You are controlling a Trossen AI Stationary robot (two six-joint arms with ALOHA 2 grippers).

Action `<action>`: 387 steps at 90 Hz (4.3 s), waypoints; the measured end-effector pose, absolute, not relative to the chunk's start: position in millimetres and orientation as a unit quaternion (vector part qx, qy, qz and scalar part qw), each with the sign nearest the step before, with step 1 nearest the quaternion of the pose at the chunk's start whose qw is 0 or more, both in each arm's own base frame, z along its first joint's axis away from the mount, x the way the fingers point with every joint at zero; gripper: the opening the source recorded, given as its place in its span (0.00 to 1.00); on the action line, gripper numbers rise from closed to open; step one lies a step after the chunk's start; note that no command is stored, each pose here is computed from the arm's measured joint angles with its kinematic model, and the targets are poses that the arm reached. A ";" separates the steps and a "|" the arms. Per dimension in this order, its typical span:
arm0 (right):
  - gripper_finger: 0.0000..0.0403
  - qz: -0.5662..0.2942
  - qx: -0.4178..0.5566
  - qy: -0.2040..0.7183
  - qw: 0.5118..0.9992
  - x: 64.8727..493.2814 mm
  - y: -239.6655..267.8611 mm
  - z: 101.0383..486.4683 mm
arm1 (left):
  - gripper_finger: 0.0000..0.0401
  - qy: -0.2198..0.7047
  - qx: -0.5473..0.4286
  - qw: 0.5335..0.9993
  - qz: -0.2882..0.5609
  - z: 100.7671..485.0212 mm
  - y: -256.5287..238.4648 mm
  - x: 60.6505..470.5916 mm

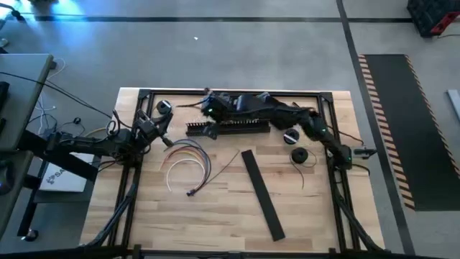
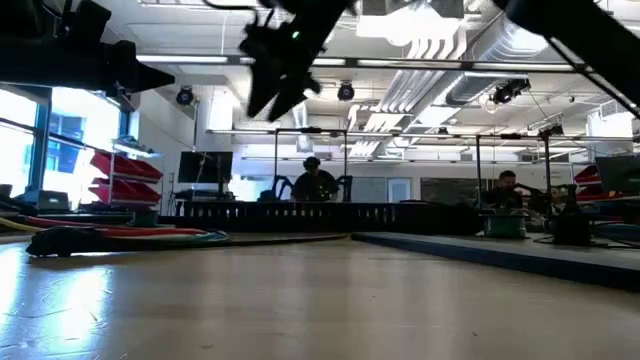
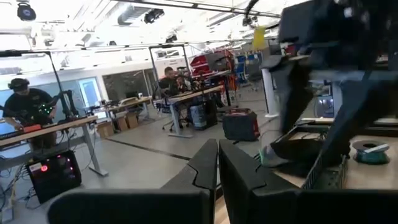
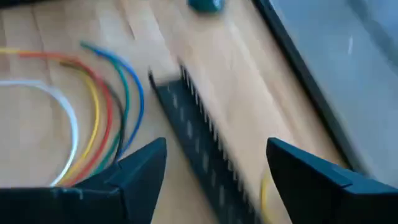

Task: Ziptie cables
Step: Move the black cable duct cover to the top of the table

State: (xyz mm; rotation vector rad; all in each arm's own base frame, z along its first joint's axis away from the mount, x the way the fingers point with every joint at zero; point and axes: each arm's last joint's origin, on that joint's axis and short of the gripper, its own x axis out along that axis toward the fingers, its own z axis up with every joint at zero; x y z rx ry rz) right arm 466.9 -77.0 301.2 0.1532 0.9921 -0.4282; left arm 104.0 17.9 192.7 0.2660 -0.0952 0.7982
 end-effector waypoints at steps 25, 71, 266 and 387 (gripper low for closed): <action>0.68 -0.251 0.239 0.592 0.728 417.2 3.9 283.4 | 0.00 -0.040 0.132 0.912 0.387 191.6 17.9 104.3; 0.94 -0.378 0.327 0.489 0.715 393.3 112.8 177.0 | 0.00 -0.036 0.133 0.912 0.387 190.9 17.9 104.4; 0.39 -0.004 0.175 0.358 0.917 423.8 19.2 227.0 | 0.00 -0.015 0.143 0.912 0.384 186.9 17.9 105.3; 0.82 -0.252 0.269 0.445 0.816 500.4 134.7 113.0 | 0.00 0.005 0.152 0.912 0.381 183.1 17.9 106.0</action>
